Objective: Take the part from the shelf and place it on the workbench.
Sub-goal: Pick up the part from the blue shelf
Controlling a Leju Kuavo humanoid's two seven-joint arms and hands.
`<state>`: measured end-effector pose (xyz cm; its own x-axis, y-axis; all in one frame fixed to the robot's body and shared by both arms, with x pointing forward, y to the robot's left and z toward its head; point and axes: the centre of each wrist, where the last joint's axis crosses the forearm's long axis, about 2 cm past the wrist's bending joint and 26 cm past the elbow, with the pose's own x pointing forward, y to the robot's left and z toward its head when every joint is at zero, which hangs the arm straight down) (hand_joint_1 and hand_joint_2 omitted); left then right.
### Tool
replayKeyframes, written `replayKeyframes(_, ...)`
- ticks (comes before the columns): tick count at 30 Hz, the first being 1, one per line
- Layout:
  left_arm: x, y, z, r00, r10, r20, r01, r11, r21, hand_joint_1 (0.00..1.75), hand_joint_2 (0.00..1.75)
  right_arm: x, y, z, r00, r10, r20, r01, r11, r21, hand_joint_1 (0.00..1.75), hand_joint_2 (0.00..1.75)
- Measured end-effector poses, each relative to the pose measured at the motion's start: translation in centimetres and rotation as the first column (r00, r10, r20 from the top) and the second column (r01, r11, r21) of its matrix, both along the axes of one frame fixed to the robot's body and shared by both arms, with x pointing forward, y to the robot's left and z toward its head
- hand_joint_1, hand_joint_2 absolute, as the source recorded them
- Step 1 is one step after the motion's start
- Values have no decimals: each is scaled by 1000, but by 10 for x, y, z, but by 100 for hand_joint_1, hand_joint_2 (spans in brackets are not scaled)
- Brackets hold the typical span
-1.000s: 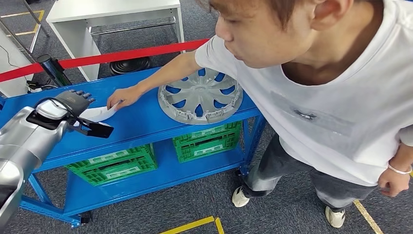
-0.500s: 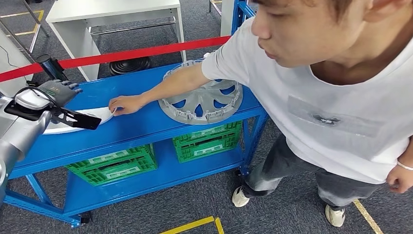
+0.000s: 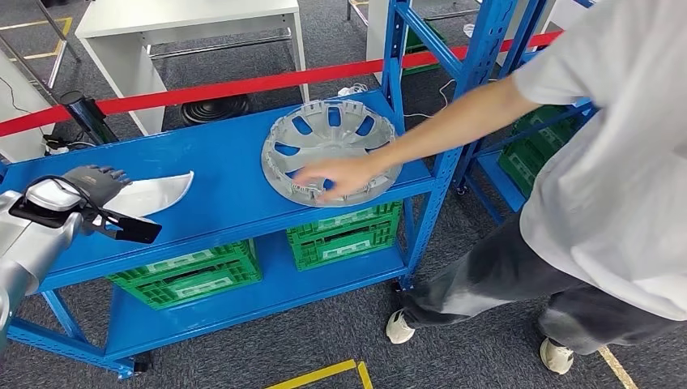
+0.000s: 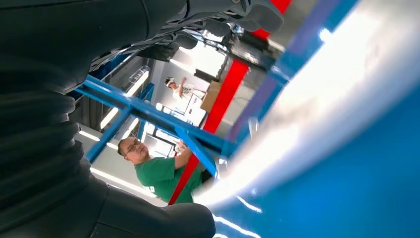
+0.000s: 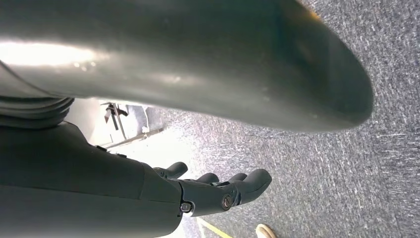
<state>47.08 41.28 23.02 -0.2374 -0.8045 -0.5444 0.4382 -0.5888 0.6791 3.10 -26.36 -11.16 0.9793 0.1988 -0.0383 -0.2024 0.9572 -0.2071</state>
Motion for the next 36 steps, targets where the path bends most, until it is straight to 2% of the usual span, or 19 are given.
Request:
replayKeyframes(4, -6, 6, -11, 1000, 2, -25, -1, 1000, 13, 0, 175, 0, 0, 0, 1000, 0, 0, 0, 1000, 0, 0, 0)
replayKeyframes(13, -9, 3, -19, 999, 1, -35, 0, 1000, 24, 0, 175, 0, 0, 0, 1000, -3, 1, 3, 1000, 1, 0, 0)
replayKeyframes(18, -12, -1, -28, 1000, 0, -4, 0, 999, 33, 4, 175, 1, 0, 0, 1000, -7, 2, 7, 1000, 0, 0, 0)
replayKeyframes(22, -16, -6, -39, 999, 12, 43, -14, 999, 47, 175, 175, 0, 0, 0, 1000, -9, 2, 9, 1000, -2, 0, 0)
replayKeyframes(31, -21, -13, -52, 997, 59, 40, -60, 998, 23, 175, 175, 0, -1, 0, 1000, -10, 2, 10, 1000, -5, 0, 0)
replayKeyframes(36, -20, -15, -51, 995, 84, 49, -85, 996, 12, 175, 175, 1, -1, 0, 1000, -9, 2, 9, 1000, -3, 0, 0)
